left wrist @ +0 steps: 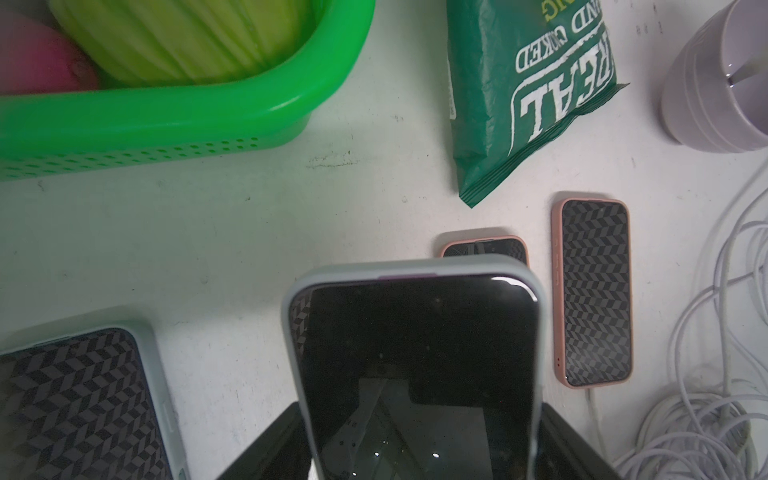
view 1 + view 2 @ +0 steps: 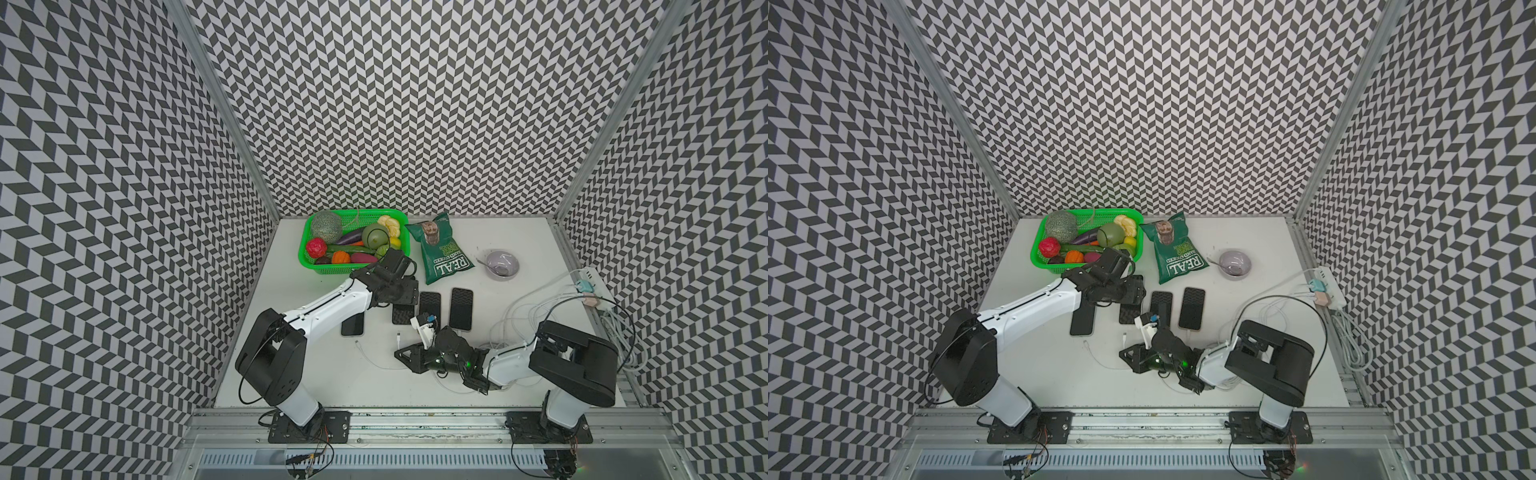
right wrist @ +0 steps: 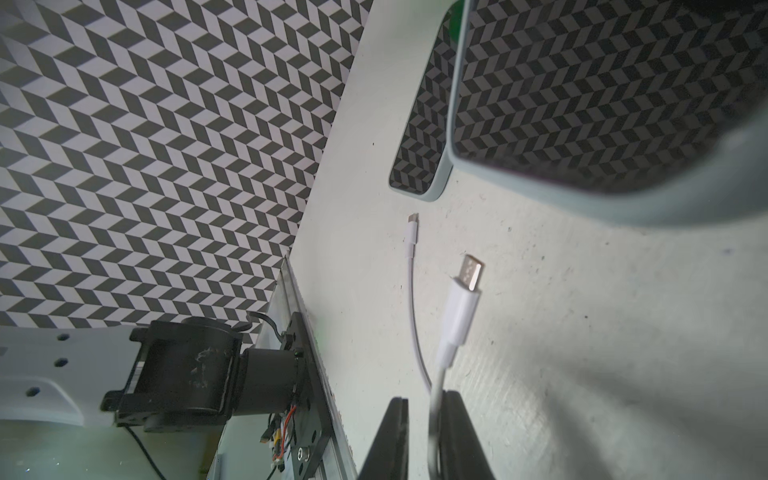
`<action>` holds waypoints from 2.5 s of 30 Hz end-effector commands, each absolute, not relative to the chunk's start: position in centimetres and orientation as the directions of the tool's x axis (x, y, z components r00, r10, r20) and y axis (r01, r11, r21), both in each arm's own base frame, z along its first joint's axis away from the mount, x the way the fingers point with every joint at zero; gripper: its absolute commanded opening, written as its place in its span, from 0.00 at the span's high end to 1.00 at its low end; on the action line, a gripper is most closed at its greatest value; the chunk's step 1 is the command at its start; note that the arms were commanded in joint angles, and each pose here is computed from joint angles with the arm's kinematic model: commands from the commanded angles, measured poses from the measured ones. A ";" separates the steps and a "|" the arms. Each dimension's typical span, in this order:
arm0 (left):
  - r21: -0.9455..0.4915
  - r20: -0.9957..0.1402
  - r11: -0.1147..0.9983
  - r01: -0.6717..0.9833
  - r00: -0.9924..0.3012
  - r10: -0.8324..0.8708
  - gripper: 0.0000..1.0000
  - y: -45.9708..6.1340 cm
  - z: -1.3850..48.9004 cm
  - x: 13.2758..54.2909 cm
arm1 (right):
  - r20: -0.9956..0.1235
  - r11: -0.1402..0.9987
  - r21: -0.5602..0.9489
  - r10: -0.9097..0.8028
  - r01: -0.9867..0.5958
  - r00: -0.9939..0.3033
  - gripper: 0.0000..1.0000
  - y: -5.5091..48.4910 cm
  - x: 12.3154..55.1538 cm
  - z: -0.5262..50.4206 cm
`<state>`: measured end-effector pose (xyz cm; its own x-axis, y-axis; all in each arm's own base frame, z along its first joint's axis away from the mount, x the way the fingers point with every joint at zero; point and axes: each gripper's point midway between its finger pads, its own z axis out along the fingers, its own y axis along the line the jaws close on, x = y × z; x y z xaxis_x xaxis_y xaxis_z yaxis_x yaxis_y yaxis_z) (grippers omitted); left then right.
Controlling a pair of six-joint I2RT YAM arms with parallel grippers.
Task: Unplug the charging cable from the phone
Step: Remove the charging cable from the phone, then place the phone at the center of the board.
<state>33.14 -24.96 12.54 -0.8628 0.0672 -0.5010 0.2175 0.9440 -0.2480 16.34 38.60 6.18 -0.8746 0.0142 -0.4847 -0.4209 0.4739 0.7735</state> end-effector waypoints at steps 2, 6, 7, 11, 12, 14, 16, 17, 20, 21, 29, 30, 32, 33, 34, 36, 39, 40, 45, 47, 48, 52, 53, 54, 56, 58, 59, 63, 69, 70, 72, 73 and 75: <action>-0.262 -0.568 0.940 0.219 -0.823 0.033 1.00 -25.4 14.6 35.0 | -0.512 0.471 0.757 -0.003 -0.453 -0.859 0.77 39.8 16.2 6.5; -0.254 -0.568 0.944 0.212 -0.823 0.032 1.00 -25.1 14.4 35.1 | -0.521 0.502 0.733 -0.020 -0.459 -0.853 0.67 40.0 16.1 6.2; -0.250 -0.567 0.945 0.212 -0.823 0.035 1.00 -25.0 14.3 35.1 | -0.522 0.516 0.724 -0.026 -0.459 -0.853 0.64 40.0 16.2 6.0; -0.244 -0.561 0.948 0.202 -0.827 0.032 1.00 -24.7 13.8 35.2 | -0.531 0.548 0.694 -0.049 -0.467 -0.846 0.56 39.8 16.1 5.8; -0.244 -0.561 0.949 0.200 -0.828 0.030 1.00 -24.7 13.7 35.3 | -0.537 0.558 0.684 -0.052 -0.471 -0.842 0.53 39.7 16.1 5.8; -0.245 -0.560 0.950 0.196 -0.828 0.027 1.00 -24.6 13.6 35.3 | -0.546 0.573 0.665 -0.064 -0.479 -0.835 0.47 39.5 15.9 5.8; -0.240 -0.558 0.951 0.195 -0.829 0.029 1.00 -24.6 13.4 35.4 | -0.560 0.575 0.653 -0.072 -0.493 -0.825 0.42 39.4 15.7 6.0; -0.238 -0.557 0.952 0.192 -0.830 0.028 1.00 -24.5 13.3 35.5 | -0.567 0.580 0.643 -0.080 -0.501 -0.820 0.40 39.4 15.5 6.1; -0.232 -0.554 0.954 0.188 -0.832 0.030 1.00 -24.4 12.9 35.6 | -0.593 0.592 0.614 -0.090 -0.522 -0.800 0.33 39.3 15.1 6.6; -0.229 -0.552 0.956 0.185 -0.834 0.029 1.00 -24.4 12.7 35.6 | -0.601 0.593 0.607 -0.092 -0.528 -0.794 0.32 39.3 15.0 6.8; -0.200 -0.534 0.967 0.157 -0.845 0.027 0.98 -24.0 11.0 36.3 | -0.643 0.598 0.582 -0.076 -0.551 -0.762 0.25 38.1 14.7 9.2; -0.194 -0.532 0.969 0.152 -0.846 0.026 0.97 -23.8 10.7 36.4 | -0.650 0.597 0.581 -0.069 -0.553 -0.757 0.24 37.8 14.7 9.6; -0.183 -0.526 0.973 0.142 -0.850 0.025 0.95 -23.6 10.1 36.6 | -0.663 0.598 0.576 -0.056 -0.557 -0.746 0.21 37.2 14.7 10.4; -0.179 -0.524 0.974 0.137 -0.852 0.024 0.94 -23.4 9.9 36.7 | -0.669 0.600 0.574 -0.048 -0.557 -0.742 0.20 36.8 14.7 10.8; -0.175 -0.520 0.976 0.131 -0.854 0.021 0.94 -23.3 9.6 36.8 | -0.676 0.601 0.572 -0.041 -0.559 -0.736 0.18 36.4 14.8 11.2; -0.167 -0.517 0.978 0.121 -0.856 0.018 0.92 -23.0 9.1 37.0 | -0.686 0.607 0.564 -0.033 -0.560 -0.727 0.15 35.7 14.8 11.7; -0.148 -0.521 0.984 0.103 -0.854 0.011 0.88 -22.6 8.6 37.3 | -0.701 0.610 0.558 -0.016 -0.563 -0.713 0.10 34.7 14.8 12.6; -0.144 -0.522 0.985 0.100 -0.853 0.010 0.87 -22.6 8.5 37.4 | -0.705 0.616 0.553 -0.012 -0.561 -0.709 0.09 34.4 14.9 12.7; -0.121 -0.511 0.989 0.090 -0.860 0.016 0.80 -22.3 7.5 37.6 | -0.718 0.620 0.549 0.008 -0.560 -0.696 0.05 33.1 14.8 13.4; -0.112 -0.502 0.990 0.089 -0.865 0.020 0.74 -22.2 6.9 37.7 | -0.723 0.623 0.547 0.014 -0.560 -0.691 0.04 32.7 14.9 13.7; -0.107 -0.498 0.991 0.087 -0.867 0.022 0.71 -22.2 6.7 37.7 | -0.724 0.622 0.546 0.014 -0.561 -0.690 0.04 32.6 14.8 13.8; -0.090 -0.488 0.993 0.081 -0.872 0.027 0.54 -21.9 5.9 37.8 | -0.731 0.631 0.536 0.016 -0.561 -0.682 0.03 32.1 14.9 14.1; -0.088 -0.485 0.993 0.079 -0.874 0.027 0.47 -21.9 5.7 37.7 | -0.732 0.635 0.534 0.016 -0.559 -0.681 0.03 32.0 15.0 14.0; -0.085 -0.482 0.993 0.079 -0.876 0.029 0.39 -21.9 5.5 37.7 | -0.733 0.638 0.533 0.020 -0.556 -0.680 0.03 31.8 15.0 14.1; -0.082 -0.475 0.994 0.078 -0.879 0.030 0.27 -21.9 5.2 37.7 | -0.733 0.645 0.531 0.024 -0.549 -0.680 0.03 31.5 15.2 14.0; -0.078 -0.469 0.994 0.078 -0.882 0.032 0.16 -21.8 4.9 37.6 | -0.733 0.651 0.530 0.030 -0.544 -0.679 0.03 31.3 15.3 13.9; -0.079 -0.468 0.994 0.078 -0.883 0.032 0.12 -21.9 4.8 37.6 | -0.733 0.654 0.529 0.032 -0.540 -0.680 0.03 31.1 15.4 13.9; -0.084 -0.470 0.994 0.074 -0.882 0.026 0.02 -21.9 4.8 37.6 | -0.732 0.669 0.526 0.041 -0.525 -0.681 0.03 30.5 16.0 13.8; -0.104 -0.487 0.991 0.079 -0.873 0.018 0.00 -22.1 5.8 37.5 | -0.731 0.679 0.526 0.055 -0.512 -0.680 0.02 29.8 16.7 13.9; -0.109 -0.492 0.991 0.080 -0.870 0.016 0.01 -22.1 6.0 37.5 | -0.730 0.682 0.527 0.058 -0.507 -0.680 0.02 29.6 16.8 13.9; -0.121 -0.501 0.989 0.084 -0.865 0.012 0.00 -22.3 6.6 37.4 | -0.731 0.687 0.527 0.065 -0.501 -0.680 0.01 29.2 17.1 13.9; -0.129 -0.507 0.988 0.088 -0.862 0.011 0.00 -22.3 7.0 37.4 | -0.731 0.689 0.527 0.068 -0.498 -0.679 0.01 29.0 17.2 13.9; -0.140 -0.515 0.985 0.096 -0.857 0.010 0.01 -22.5 7.7 37.3 | -0.731 0.695 0.525 0.073 -0.491 -0.679 0.00 28.7 17.4 13.9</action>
<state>36.80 -21.83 5.13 -0.8863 0.0361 -0.4616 0.0869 0.9922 -0.0892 17.20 29.15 13.63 -0.6909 0.0618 -0.7203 -0.4874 0.6960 0.5272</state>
